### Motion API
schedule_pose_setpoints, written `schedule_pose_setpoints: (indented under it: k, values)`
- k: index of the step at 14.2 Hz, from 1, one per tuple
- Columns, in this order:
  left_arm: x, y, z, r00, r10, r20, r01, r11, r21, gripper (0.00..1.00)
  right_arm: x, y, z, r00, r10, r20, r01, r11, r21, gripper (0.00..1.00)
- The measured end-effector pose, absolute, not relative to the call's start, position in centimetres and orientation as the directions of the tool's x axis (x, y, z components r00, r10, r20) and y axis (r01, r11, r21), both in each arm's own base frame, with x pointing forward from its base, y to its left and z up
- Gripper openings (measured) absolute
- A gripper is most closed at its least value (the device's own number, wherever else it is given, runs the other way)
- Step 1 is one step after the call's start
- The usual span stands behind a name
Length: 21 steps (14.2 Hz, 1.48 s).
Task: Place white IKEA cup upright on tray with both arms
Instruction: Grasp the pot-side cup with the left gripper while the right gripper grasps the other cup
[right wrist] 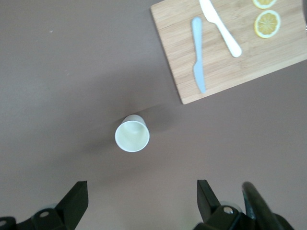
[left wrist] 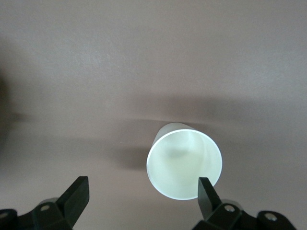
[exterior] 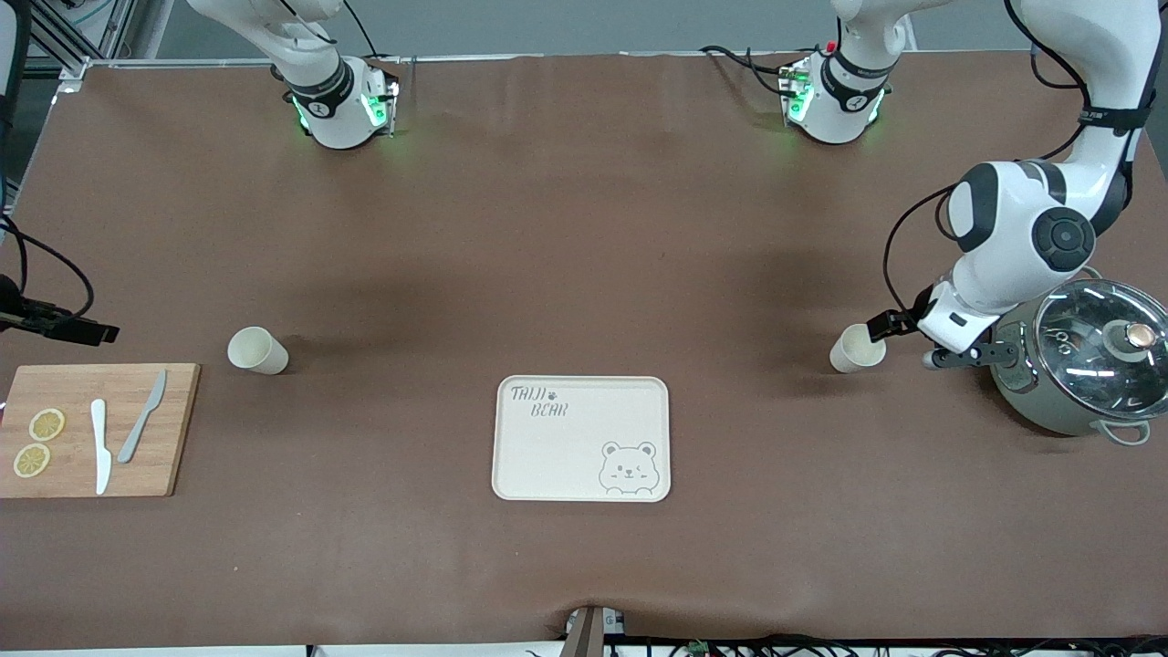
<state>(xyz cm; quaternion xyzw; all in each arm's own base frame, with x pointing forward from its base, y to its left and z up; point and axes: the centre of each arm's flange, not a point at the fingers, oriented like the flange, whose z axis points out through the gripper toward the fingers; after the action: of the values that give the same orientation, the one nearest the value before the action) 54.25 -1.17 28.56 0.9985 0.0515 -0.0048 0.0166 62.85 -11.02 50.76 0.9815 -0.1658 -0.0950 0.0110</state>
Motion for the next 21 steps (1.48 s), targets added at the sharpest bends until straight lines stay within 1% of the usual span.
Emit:
schedule_pose_setpoints:
  k: [2, 3, 4, 6, 7, 8, 10, 11, 12, 14, 15, 16, 17, 18, 19, 21]
  values:
    - [53.9, -1.2, 28.0, 0.995, 0.1, 0.001, 0.1, -0.994, 0.035, 0.98, 63.3, -10.1, 49.6, 0.928, -0.315, -0.199, -0.309, -0.949, 0.059, 1.0]
    - [53.8, -1.3, 27.8, 0.995, 0.099, 0.009, 0.098, -0.994, 0.037, 0.93, 63.5, -10.1, 49.0, 0.927, -0.314, -0.206, -0.308, -0.949, 0.062, 1.0]
    - [53.6, -1.4, 27.4, 0.995, 0.098, 0.016, 0.098, -0.994, 0.039, 0.93, 63.7, -10.1, 48.4, 0.925, -0.315, -0.212, -0.309, -0.949, 0.064, 1.0]
    - [53.4, -1.4, 26.5, 0.995, 0.098, 0.02, 0.097, -0.994, 0.043, 0.83, 64.2, -10.1, 46.9, 0.924, -0.31, -0.222, -0.303, -0.951, 0.069, 1.0]
    - [53.3, -1.5, 26.1, 0.995, 0.098, 0.018, 0.097, -0.994, 0.045, 0.83, 64.4, -10.0, 46.1, 0.928, -0.291, -0.231, -0.283, -0.957, 0.065, 1.0]
    - [53.3, -1.5, 25.8, 0.995, 0.098, 0.019, 0.097, -0.994, 0.048, 0.8, 64.5, -9.9, 45.4, 0.936, -0.252, -0.245, -0.246, -0.968, 0.052, 1.0]
    - [53.3, -1.6, 25.1, 0.995, 0.098, 0.022, 0.097, -0.994, 0.053, 0.79, 64.4, -9.9, 44.4, 0.946, -0.184, -0.267, -0.189, -0.982, 0.009, 1.0]
    - [53.4, -1.6, 24.7, 0.995, 0.099, 0.025, 0.097, -0.994, 0.056, 0.74, 64.3, -10.1, 43.8, 0.947, -0.172, -0.272, -0.182, -0.983, -0.009, 1.0]
    - [53.4, -1.6, 24.2, 0.995, 0.1, 0.028, 0.098, -0.993, 0.06, 0.63, 64.2, -10.4, 43.1, 0.949, -0.169, -0.267, -0.18, -0.983, -0.018, 1.0]
    - [53.4, -1.7, 23.4, 0.995, 0.101, 0.024, 0.099, -0.993, 0.065, 0.44, 64.1, -10.8, 40.9, 0.954, -0.159, -0.253, -0.171, -0.985, -0.027, 1.0]
    - [53.4, -1.7, 23.1, 0.995, 0.101, 0.023, 0.099, -0.993, 0.067, 0.44, 63.9, -10.8, 39.4, 0.957, -0.152, -0.249, -0.164, -0.986, -0.028, 1.0]
    - [53.4, -1.7, 22.9, 0.995, 0.101, 0.023, 0.1, -0.993, 0.068, 0.37, 63.6, -10.9, 37.8, 0.958, -0.147, -0.245, -0.159, -0.987, -0.029, 1.0]
    - [53.4, -1.7, 22.9, 0.995, 0.101, 0.024, 0.1, -0.993, 0.069, 0.28, 63.1, -10.9, 36.1, 0.959, -0.144, -0.246, -0.156, -0.987, -0.029, 1.0]
    - [53.5, -1.7, 23.0, 0.995, 0.102, 0.025, 0.1, -0.993, 0.069, 0.15, 62.6, -11.0, 34.3, 0.958, -0.142, -0.249, -0.154, -0.988, -0.028, 1.0]
    - [53.6, -1.7, 23.1, 0.994, 0.102, 0.028, 0.1, -0.993, 0.069, 0.05, 62.0, -11.1, 32.6, 0.958, -0.139, -0.25, -0.151, -0.988, -0.028, 1.0]
    - [53.8, -1.7, 23.3, 0.994, 0.102, 0.035, 0.099, -0.993, 0.07, 0.03, 60.6, -11.2, 29.4, 0.961, -0.123, -0.248, -0.134, -0.991, -0.029, 1.0]
